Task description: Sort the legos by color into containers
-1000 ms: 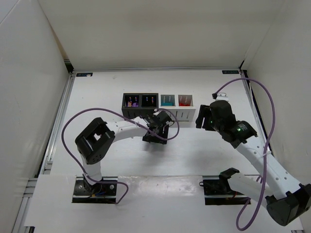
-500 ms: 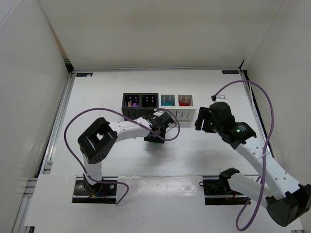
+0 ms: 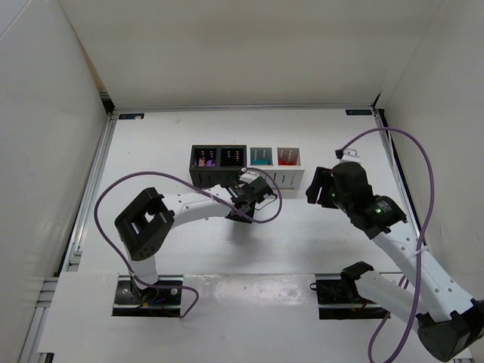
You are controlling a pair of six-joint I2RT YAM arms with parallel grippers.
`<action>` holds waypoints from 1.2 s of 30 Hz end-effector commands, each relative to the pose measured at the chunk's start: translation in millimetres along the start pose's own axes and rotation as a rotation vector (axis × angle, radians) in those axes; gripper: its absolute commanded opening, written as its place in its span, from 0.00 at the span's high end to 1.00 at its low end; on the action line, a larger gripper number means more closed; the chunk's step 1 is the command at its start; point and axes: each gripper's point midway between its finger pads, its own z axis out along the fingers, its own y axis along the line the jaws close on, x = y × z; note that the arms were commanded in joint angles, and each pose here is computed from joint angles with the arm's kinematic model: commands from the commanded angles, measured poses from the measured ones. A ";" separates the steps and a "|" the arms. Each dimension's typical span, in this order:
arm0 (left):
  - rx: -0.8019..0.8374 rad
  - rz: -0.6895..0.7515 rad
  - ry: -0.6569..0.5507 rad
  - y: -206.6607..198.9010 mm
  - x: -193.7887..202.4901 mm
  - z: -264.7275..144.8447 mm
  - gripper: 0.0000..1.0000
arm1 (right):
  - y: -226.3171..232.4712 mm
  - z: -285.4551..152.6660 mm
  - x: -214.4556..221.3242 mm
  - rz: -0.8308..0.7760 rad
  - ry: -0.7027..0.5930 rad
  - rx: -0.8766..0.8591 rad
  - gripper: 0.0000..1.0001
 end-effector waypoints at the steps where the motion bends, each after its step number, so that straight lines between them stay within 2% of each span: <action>1: 0.009 -0.015 -0.063 0.2 -22.1 -20.4 0.57 | -3.4 -7.3 -2.9 0.009 -0.020 0.010 0.32; 4: 0.042 -0.019 -0.107 0.9 -33.0 -37.3 0.57 | -3.8 -10.2 -4.5 0.006 -0.028 0.007 0.32; 12: 0.081 -0.029 -0.324 24.1 -93.9 -114.5 0.57 | -3.1 -13.3 -10.0 0.012 -0.048 0.002 0.32; 15: 0.091 -0.035 -0.354 33.1 -110.2 -123.6 0.57 | -3.1 -13.7 -11.7 0.012 -0.051 0.001 0.32; 24: 0.120 -0.092 -0.372 52.8 -171.9 -107.0 0.57 | -8.3 -15.6 -16.0 0.017 -0.056 0.015 0.32; 29: 0.092 -0.053 -0.322 53.4 -179.7 -82.6 0.56 | -15.3 -13.7 -15.3 0.031 -0.045 0.026 0.32; 31: 0.082 -0.062 -0.311 55.2 -186.1 -75.5 0.52 | -14.7 -14.0 -15.5 0.032 -0.044 0.016 0.32; 33: 0.087 -0.065 -0.279 55.7 -184.6 -68.3 0.41 | -15.9 -15.0 -15.3 0.035 -0.047 0.016 0.32; 36: 0.088 -0.086 -0.251 60.7 -187.5 -66.1 0.34 | -16.7 -16.3 -11.8 0.026 -0.041 0.020 0.32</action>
